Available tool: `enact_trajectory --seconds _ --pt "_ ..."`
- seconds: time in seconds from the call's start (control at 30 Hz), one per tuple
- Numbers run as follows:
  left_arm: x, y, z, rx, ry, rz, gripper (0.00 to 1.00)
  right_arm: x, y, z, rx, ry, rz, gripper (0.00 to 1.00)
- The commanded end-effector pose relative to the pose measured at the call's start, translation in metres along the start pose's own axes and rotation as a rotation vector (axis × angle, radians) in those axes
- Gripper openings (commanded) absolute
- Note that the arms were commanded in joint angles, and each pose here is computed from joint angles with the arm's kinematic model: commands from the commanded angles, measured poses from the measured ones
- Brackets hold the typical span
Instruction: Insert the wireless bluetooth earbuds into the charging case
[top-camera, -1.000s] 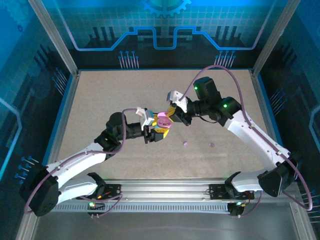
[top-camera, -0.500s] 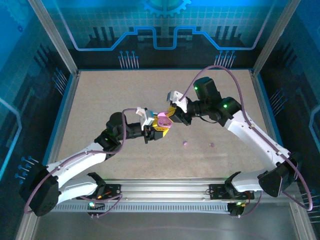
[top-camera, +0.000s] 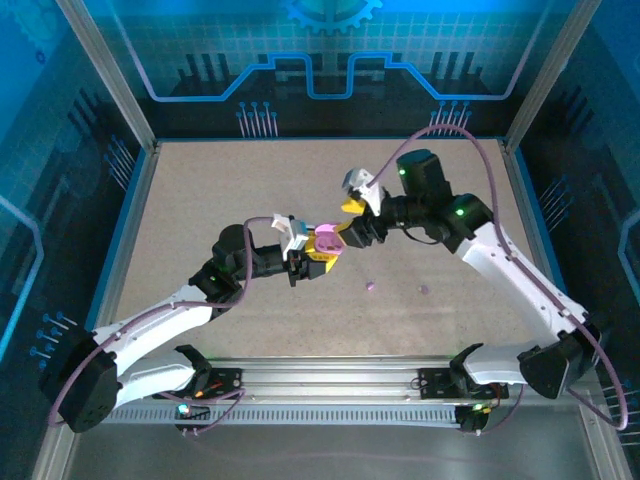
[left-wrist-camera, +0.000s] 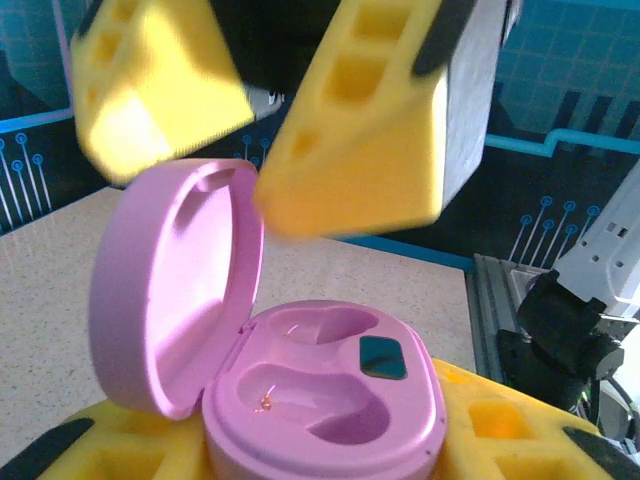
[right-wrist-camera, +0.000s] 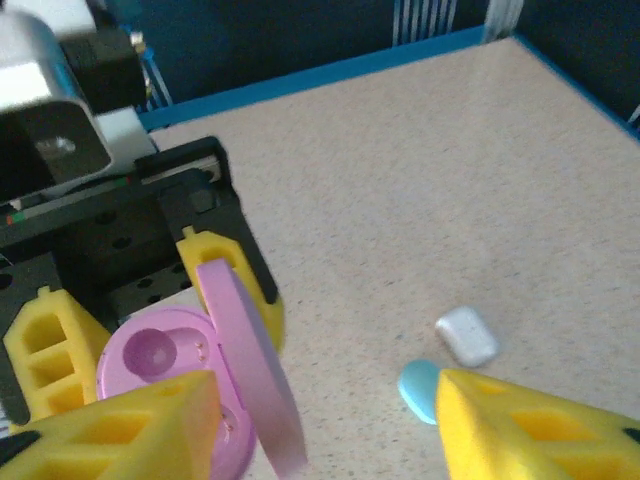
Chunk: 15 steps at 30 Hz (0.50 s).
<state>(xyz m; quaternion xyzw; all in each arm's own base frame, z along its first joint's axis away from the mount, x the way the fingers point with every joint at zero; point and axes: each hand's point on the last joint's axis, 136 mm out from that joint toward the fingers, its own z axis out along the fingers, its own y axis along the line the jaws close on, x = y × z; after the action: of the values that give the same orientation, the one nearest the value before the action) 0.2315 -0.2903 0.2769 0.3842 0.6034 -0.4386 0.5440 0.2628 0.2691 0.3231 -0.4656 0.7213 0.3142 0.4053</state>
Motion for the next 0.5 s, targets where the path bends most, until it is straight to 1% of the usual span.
enact_trajectory --seconds 0.0,0.07,0.13,0.2,0.27,0.37,0.4,0.47 --pt "-0.007 0.003 -0.004 -0.037 -0.044 0.033 0.36 -0.038 -0.015 -0.047 0.123 -0.164 0.178 0.64" --pt "-0.008 0.006 -0.007 -0.065 -0.062 0.039 0.36 -0.029 -0.032 -0.062 0.225 -0.187 0.309 0.65" --pt "-0.009 0.008 -0.009 -0.087 -0.085 0.045 0.36 -0.004 -0.054 -0.077 0.364 -0.180 0.469 0.63" --pt "-0.010 0.010 -0.012 -0.101 -0.104 0.047 0.36 0.040 -0.074 -0.089 0.507 -0.132 0.656 0.58" --pt "-0.010 0.009 -0.013 -0.103 -0.118 0.043 0.36 0.090 -0.085 -0.096 0.608 -0.079 0.851 0.56" --pt "-0.010 0.009 -0.015 -0.106 -0.142 0.036 0.36 0.161 -0.084 -0.093 0.665 0.019 1.119 0.50" --pt "-0.010 0.010 -0.015 -0.109 -0.146 0.034 0.36 0.181 -0.080 -0.089 0.667 0.061 1.182 0.49" --pt "-0.009 0.010 -0.016 -0.112 -0.152 0.033 0.36 0.212 -0.072 -0.081 0.669 0.156 1.237 0.48"
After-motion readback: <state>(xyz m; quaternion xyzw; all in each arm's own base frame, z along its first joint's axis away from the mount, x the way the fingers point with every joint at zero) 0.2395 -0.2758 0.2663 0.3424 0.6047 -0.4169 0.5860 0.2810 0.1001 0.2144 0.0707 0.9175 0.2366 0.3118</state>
